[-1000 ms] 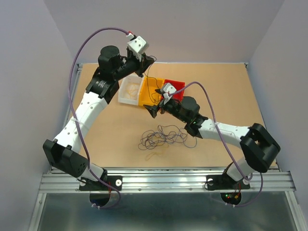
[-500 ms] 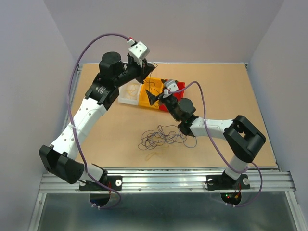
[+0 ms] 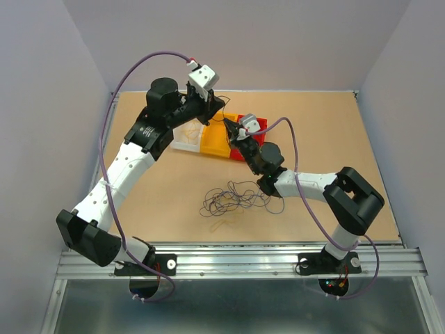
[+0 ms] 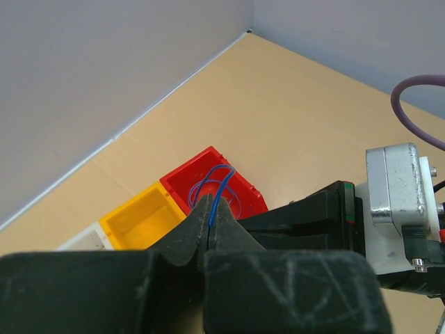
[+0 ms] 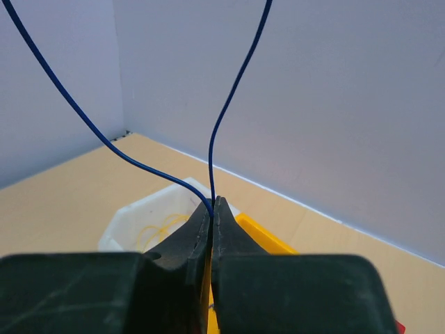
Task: Untangle the cables
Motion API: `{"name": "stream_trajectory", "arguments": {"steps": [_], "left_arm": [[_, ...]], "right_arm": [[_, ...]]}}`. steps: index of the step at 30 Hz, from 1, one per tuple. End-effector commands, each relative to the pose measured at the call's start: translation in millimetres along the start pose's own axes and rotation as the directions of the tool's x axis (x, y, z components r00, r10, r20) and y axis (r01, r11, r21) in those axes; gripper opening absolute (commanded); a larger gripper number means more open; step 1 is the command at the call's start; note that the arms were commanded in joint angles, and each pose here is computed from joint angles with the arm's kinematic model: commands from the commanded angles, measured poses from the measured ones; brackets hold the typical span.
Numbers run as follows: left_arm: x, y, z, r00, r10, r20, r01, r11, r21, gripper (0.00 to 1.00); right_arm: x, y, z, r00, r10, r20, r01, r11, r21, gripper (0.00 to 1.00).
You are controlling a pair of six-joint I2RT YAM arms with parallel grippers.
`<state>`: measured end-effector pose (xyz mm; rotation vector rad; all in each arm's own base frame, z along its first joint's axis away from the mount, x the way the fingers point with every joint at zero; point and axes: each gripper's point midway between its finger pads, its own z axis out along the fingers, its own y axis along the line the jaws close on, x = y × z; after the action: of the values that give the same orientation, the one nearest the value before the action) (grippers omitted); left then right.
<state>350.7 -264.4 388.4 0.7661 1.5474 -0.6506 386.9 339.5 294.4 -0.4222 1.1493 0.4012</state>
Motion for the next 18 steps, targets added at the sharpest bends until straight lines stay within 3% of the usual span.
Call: {"name": "stream_trajectory", "arguments": {"steps": [1, 11, 15, 18], "left_arm": [[-19.4, -9.4, -12.0, 0.998, 0.016, 0.059, -0.017, 1.000, 0.015, 0.00], [7.5, 16.5, 27.2, 0.999, 0.002, 0.046, -0.001, 1.000, -0.020, 0.00], [19.0, 24.4, 41.6, 0.999, 0.009, 0.051, -0.008, 1.000, -0.028, 0.00], [21.3, 29.2, 43.6, 0.998, 0.009, 0.065, -0.006, 0.999, -0.038, 0.00]], "right_arm": [[-25.7, 8.2, 0.6, 0.997, 0.017, 0.071, -0.014, 0.999, -0.042, 0.01], [-24.2, -27.7, -2.9, 0.999, -0.007, 0.034, 0.003, 0.995, 0.103, 0.01], [-32.5, -53.4, 6.7, 0.997, 0.023, 0.074, -0.031, 0.995, 0.100, 0.01], [-33.7, -64.3, 18.0, 0.990, 0.100, 0.102, -0.102, 0.995, 0.012, 0.01]]}}
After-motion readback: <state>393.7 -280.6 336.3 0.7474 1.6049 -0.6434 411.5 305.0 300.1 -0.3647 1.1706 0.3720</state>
